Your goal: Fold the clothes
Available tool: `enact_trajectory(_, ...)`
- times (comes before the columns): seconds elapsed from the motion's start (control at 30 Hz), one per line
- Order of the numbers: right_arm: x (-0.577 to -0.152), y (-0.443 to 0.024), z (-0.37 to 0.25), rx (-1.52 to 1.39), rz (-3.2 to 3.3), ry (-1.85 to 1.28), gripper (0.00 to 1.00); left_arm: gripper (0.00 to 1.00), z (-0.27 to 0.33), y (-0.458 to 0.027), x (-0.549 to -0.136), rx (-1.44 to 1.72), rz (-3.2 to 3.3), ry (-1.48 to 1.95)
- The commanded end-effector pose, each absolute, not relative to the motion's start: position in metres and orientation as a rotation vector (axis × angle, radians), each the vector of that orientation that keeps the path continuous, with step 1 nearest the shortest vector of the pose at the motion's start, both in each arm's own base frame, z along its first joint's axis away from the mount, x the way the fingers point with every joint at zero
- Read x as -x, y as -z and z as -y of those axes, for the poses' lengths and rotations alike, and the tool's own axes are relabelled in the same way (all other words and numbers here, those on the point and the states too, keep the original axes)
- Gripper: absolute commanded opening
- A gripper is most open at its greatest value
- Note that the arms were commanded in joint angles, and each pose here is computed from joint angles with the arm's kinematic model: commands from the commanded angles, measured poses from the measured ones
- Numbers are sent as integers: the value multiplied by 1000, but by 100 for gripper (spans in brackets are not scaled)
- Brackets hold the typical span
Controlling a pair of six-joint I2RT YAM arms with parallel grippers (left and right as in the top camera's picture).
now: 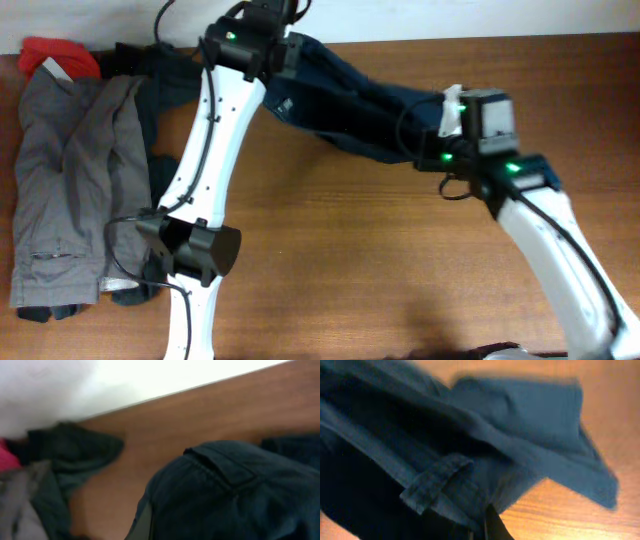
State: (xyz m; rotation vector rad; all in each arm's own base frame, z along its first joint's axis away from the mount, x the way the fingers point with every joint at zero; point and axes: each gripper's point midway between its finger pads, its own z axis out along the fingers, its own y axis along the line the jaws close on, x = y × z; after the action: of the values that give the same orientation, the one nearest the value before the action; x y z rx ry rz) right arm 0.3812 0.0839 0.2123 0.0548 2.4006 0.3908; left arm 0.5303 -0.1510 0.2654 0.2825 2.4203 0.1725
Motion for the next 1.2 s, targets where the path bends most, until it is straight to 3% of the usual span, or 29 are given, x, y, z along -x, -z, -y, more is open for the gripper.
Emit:
enact_trajectory(0.0,-372,-266,-38,-119,-2281,-253,4,0,79,-321,-525,-18,-2343,-176)
enact_trajectory(0.2,-351,-298,-33,-68,-2256,-219,4,1,60,-300,-501,-16,-2495,-113)
enact_trajectory(0.53,-340,-272,-46,-22,-2385,-296,4,4,55,-281,-478,-27,-2623,-83)
enact_trajectory(0.67,-339,-253,-49,-1,-2465,-307,4,36,70,-266,-471,-75,-2685,-33)
enact_trajectory(0.77,-340,-242,-53,24,-2504,-323,4,48,76,-252,-466,-111,-2734,-42)
enact_trajectory(1.07,-348,-217,-63,70,-2581,-327,4,46,82,-183,-440,-238,-2955,-96)
enact_trajectory(1.17,-351,-212,-63,69,-2590,-328,4,44,102,-168,-423,-481,-3011,57)
